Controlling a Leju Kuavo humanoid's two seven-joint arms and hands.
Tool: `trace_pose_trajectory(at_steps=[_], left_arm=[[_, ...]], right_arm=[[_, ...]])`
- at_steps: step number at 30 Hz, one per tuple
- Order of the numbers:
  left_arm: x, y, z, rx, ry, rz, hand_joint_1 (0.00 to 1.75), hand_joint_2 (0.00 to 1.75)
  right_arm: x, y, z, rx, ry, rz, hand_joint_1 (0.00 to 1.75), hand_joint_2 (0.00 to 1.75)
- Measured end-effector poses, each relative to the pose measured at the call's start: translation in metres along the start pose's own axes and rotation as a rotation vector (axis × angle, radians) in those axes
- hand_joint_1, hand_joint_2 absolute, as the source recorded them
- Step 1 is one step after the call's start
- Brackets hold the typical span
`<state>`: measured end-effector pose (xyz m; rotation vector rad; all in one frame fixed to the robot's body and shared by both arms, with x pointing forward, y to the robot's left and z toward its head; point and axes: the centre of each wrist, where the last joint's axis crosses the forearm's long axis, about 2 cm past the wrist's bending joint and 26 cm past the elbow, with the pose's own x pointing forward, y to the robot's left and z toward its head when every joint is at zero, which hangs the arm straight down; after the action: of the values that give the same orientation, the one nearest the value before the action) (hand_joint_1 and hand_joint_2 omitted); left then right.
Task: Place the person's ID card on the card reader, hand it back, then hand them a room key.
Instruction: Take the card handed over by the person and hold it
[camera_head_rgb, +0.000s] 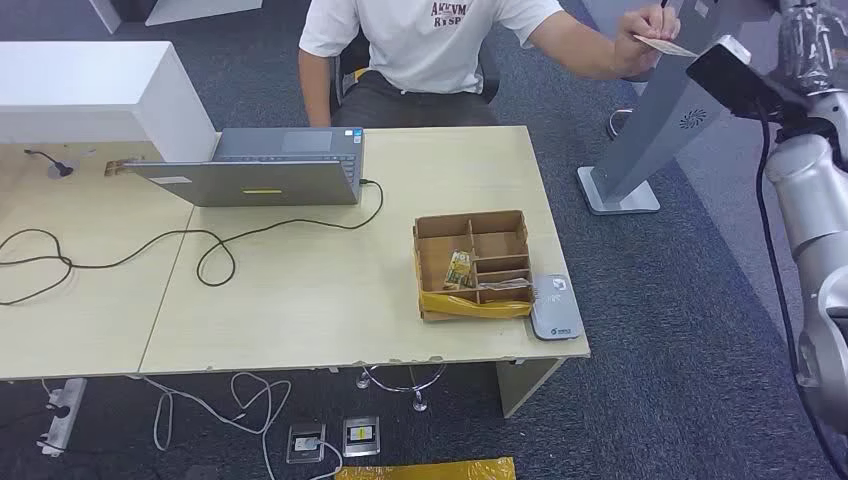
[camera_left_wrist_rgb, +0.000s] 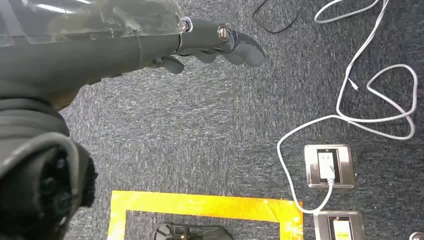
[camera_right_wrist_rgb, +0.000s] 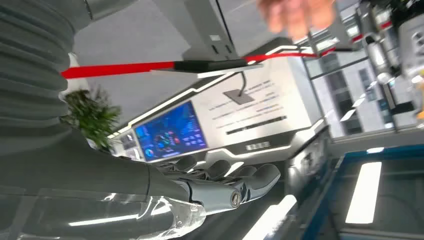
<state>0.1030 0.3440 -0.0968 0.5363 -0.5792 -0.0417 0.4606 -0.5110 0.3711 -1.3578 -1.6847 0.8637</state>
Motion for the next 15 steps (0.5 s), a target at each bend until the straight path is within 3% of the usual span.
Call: trace_pose_trajectory(at_steps=[13, 15], left_arm=[[-0.001, 0.002, -0.001, -0.005, 0.000, -0.001, 0.00, 0.00], [-0.001, 0.003, -0.001, -0.004, -0.001, -0.004, 0.00, 0.00]], right_arm=[[0.027, 0.024, -0.003, 0.096, -0.087, 0.063, 0.00, 1.75], [0.030, 0.027, -0.003, 0.106, -0.094, 0.071, 0.26, 1.75]])
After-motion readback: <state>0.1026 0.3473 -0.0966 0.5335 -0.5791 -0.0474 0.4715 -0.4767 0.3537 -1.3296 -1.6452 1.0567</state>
